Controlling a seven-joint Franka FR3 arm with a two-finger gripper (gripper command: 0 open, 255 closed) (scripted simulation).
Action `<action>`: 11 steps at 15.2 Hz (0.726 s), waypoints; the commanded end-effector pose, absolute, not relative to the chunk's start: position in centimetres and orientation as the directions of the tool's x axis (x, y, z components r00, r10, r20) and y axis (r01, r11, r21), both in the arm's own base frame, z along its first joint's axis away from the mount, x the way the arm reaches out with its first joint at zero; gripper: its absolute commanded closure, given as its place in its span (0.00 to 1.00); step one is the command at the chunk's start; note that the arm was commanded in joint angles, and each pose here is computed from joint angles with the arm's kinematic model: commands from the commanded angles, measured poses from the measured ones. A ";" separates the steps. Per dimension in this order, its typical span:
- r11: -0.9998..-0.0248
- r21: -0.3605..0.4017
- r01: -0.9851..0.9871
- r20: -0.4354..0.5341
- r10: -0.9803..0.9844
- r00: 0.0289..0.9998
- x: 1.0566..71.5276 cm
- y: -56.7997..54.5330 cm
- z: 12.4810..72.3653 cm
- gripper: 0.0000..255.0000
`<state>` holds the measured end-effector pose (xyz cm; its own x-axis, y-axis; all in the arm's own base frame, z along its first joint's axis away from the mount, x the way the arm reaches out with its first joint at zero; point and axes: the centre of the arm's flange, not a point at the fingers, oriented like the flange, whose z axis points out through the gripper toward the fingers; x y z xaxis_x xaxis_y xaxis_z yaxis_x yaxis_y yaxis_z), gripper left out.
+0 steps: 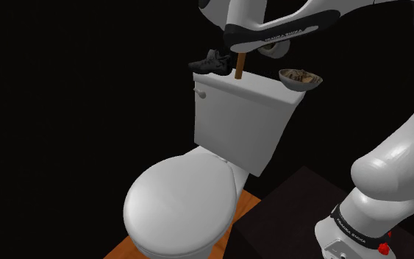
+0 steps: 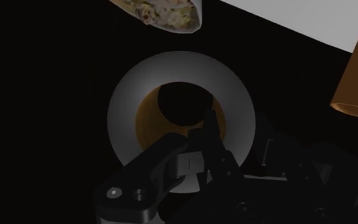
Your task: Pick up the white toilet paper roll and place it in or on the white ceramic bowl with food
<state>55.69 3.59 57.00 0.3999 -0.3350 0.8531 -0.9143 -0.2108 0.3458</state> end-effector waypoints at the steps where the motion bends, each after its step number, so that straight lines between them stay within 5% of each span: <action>1: -0.211 0.346 -0.914 0.853 -0.335 0.400 55.8 3.5 57.8 1.00; 11: -0.211 0.346 -0.914 0.853 -0.335 0.400 47.6 -6.8 56.8 1.00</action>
<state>48.54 -5.85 56.80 0.4004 -0.3345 0.8531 -0.9142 -0.2088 0.3473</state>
